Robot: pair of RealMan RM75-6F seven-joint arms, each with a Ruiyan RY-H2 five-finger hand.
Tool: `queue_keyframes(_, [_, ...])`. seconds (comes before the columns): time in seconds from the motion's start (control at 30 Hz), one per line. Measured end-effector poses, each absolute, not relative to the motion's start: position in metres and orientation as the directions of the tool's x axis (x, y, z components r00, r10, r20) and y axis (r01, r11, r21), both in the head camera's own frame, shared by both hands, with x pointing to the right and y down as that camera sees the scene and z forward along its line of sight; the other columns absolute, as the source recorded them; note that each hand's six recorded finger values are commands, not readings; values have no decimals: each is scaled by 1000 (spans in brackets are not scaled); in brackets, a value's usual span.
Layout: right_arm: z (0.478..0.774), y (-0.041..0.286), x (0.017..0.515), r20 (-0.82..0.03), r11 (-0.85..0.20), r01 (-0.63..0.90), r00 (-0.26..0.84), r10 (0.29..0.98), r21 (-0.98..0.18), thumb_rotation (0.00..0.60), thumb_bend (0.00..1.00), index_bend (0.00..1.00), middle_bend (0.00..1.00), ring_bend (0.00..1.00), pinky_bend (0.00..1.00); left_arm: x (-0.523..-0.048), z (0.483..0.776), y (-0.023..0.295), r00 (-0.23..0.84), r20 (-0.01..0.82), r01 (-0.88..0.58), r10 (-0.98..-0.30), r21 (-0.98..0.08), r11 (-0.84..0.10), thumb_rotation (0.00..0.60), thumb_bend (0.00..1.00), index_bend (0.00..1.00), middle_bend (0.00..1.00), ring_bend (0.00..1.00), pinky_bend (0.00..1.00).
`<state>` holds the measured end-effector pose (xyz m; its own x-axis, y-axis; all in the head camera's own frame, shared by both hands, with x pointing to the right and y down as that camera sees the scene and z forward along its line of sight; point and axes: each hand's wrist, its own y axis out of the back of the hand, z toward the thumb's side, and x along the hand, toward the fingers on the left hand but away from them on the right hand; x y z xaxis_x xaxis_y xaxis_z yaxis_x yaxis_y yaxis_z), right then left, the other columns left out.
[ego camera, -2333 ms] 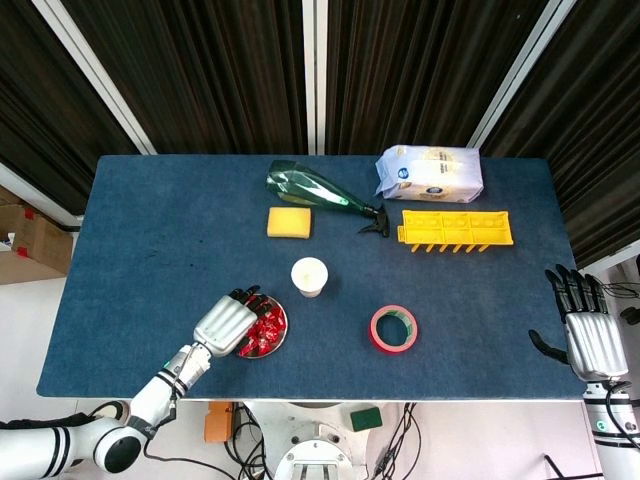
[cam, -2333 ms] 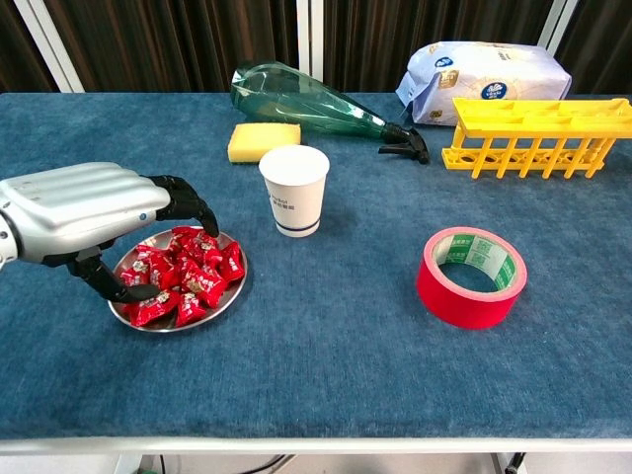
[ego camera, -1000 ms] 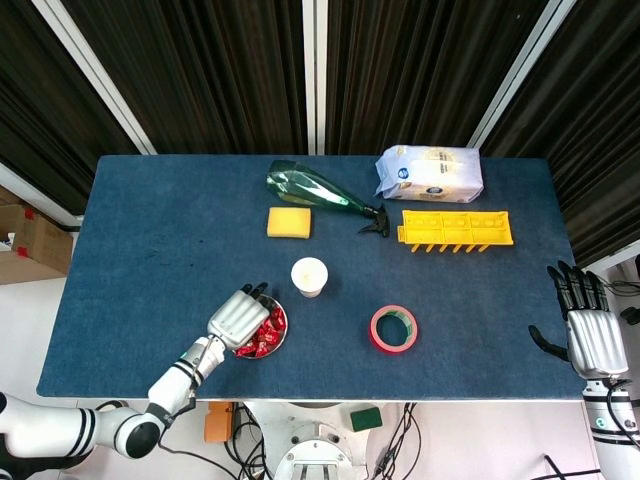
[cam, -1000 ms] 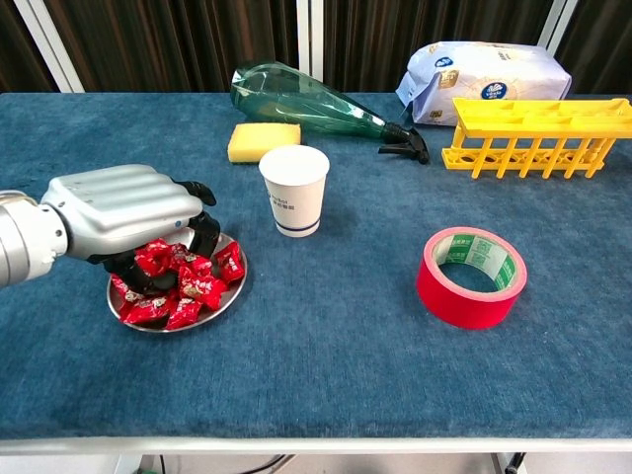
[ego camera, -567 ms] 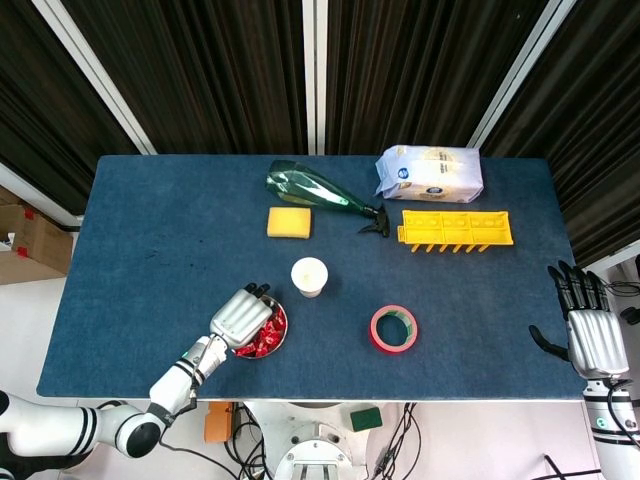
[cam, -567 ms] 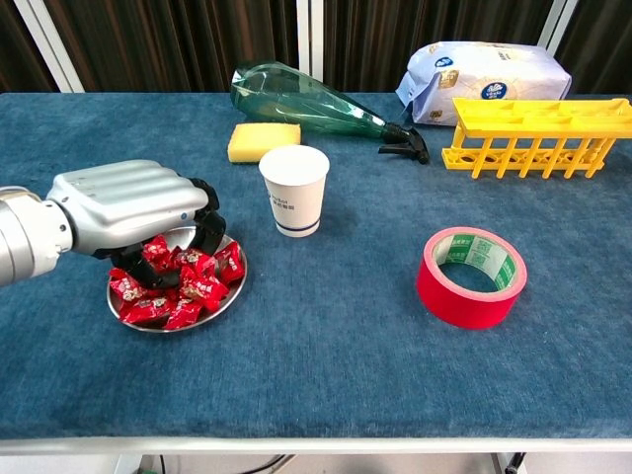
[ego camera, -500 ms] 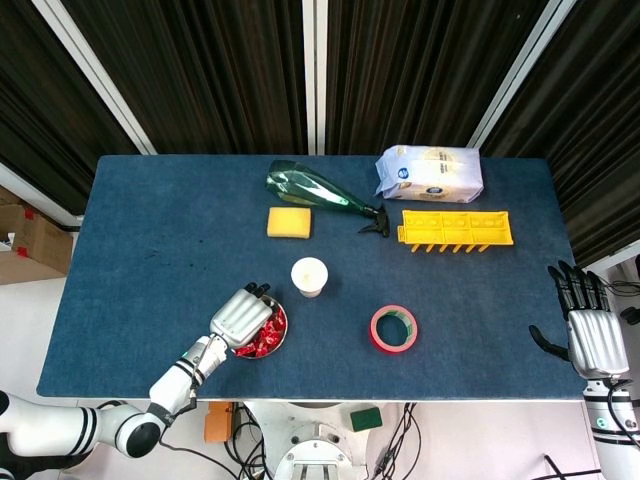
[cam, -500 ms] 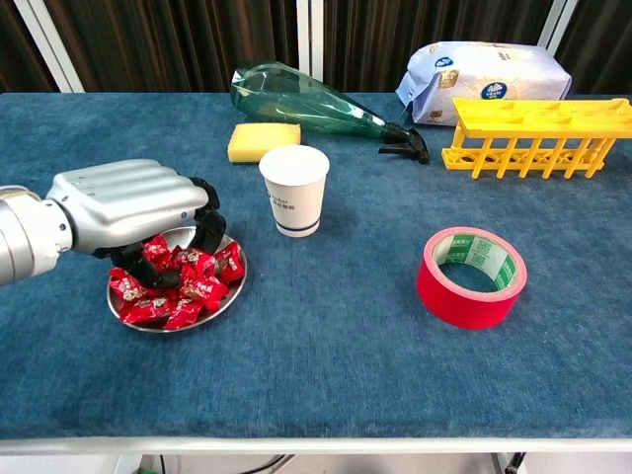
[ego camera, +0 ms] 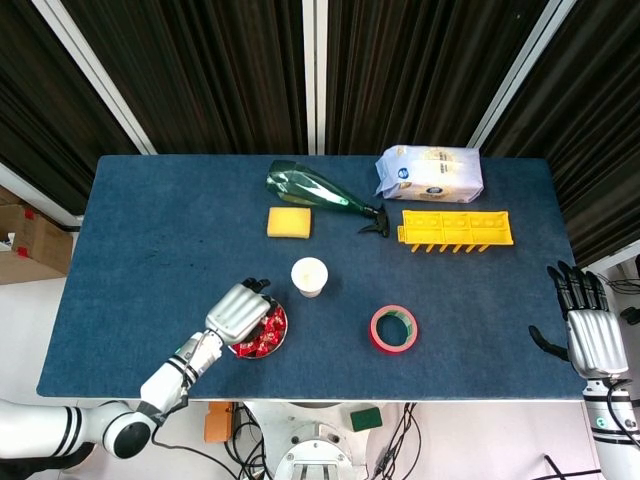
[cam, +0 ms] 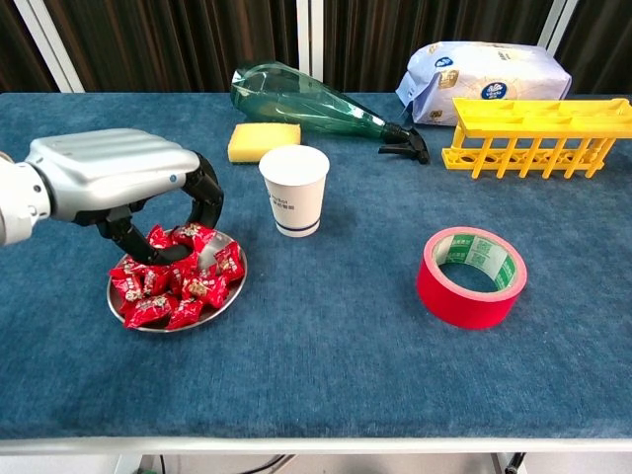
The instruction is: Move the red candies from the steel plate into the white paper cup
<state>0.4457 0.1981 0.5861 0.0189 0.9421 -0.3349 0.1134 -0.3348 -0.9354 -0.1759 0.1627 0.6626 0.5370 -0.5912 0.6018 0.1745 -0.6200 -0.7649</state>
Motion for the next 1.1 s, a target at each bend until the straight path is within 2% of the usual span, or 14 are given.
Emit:
queue_keyframes(0.3, [587, 199, 444, -339, -339, 111, 22, 941, -934, 600, 226, 0, 0, 0, 0, -163, 625, 128, 562, 542, 127, -624, -803, -583, 600, 366, 572, 535, 179, 263])
queue_keyframes(0.5, [587, 198, 444, -337, -337, 112, 22, 941, -935, 600, 226, 0, 0, 0, 0, -142, 616, 108, 572, 536, 90, -621, -793, -602, 600, 366, 570, 535, 179, 261])
queue_keyframes(0.73, [584, 199, 444, -331, -332, 120, 29, 943, -936, 600, 226, 0, 0, 0, 0, -99, 623, 83, 587, 526, 65, -616, -788, -612, 600, 366, 569, 534, 179, 253])
queue_keyframes(1.1, [581, 199, 446, -336, -338, 131, 37, 941, -932, 600, 226, 0, 0, 0, 0, -73, 648, 76, 551, 555, 115, -624, -790, -602, 600, 367, 568, 524, 179, 253])
